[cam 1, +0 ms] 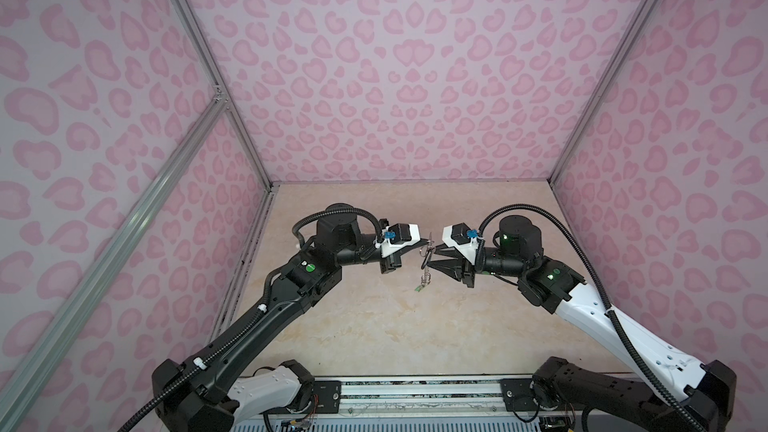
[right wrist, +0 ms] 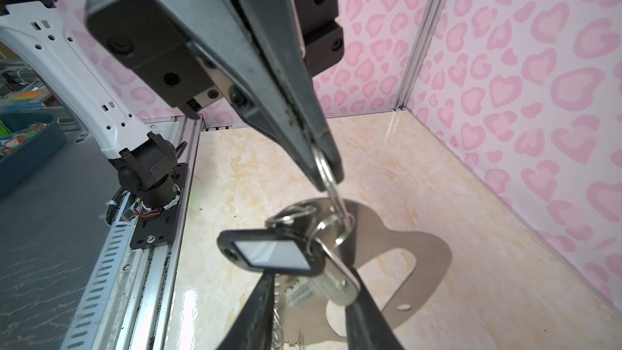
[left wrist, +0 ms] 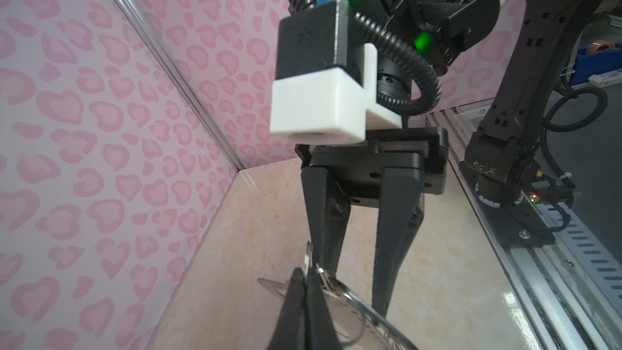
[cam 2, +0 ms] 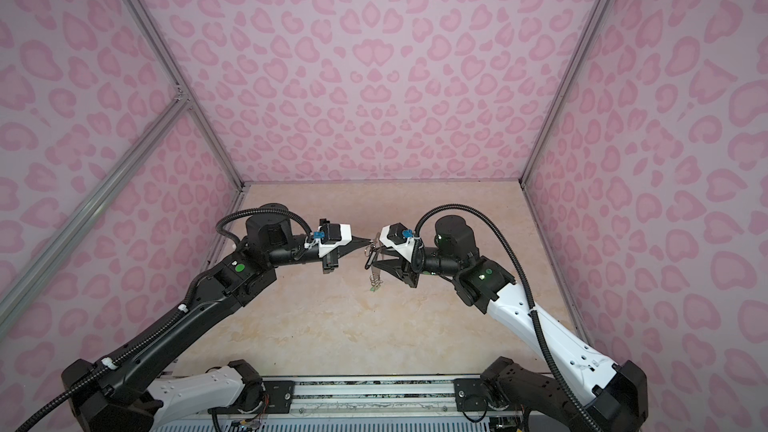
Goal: Put the keys on the keyring
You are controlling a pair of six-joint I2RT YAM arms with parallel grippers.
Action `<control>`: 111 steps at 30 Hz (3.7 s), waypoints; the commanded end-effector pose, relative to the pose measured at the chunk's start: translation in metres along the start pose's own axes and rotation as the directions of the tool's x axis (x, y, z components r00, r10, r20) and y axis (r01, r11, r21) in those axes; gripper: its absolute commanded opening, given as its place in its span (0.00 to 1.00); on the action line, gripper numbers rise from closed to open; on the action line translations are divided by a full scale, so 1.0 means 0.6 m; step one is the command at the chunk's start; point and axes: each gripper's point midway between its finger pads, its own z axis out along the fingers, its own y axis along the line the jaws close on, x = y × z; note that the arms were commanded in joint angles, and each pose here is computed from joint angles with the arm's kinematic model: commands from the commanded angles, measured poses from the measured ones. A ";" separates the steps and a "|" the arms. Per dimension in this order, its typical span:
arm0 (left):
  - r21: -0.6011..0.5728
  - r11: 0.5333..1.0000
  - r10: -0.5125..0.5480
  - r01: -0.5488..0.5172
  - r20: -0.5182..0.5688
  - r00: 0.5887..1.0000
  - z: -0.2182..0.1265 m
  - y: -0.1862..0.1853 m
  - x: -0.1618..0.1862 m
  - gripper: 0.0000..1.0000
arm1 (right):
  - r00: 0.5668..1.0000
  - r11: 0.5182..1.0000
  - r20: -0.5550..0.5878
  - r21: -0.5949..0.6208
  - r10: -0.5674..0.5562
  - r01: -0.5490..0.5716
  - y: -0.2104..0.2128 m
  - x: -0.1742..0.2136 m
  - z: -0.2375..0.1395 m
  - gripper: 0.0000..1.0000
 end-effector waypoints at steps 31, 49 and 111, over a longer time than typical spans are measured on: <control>-0.036 0.998 0.049 -0.048 0.024 0.999 -0.004 0.011 -0.015 0.03 | 0.993 0.998 0.103 -0.008 0.064 -0.064 -0.012 -0.021 0.012 0.00; -0.070 0.996 0.055 -0.056 -0.018 0.998 -0.010 0.012 0.003 0.03 | 1.000 0.999 -0.027 0.048 -0.002 0.003 -0.020 -0.007 -0.015 0.00; -0.533 0.821 -0.324 0.206 -0.138 0.936 -0.140 0.084 0.175 0.45 | 0.849 0.957 -0.443 -0.090 -0.287 0.277 -0.064 0.088 0.128 0.00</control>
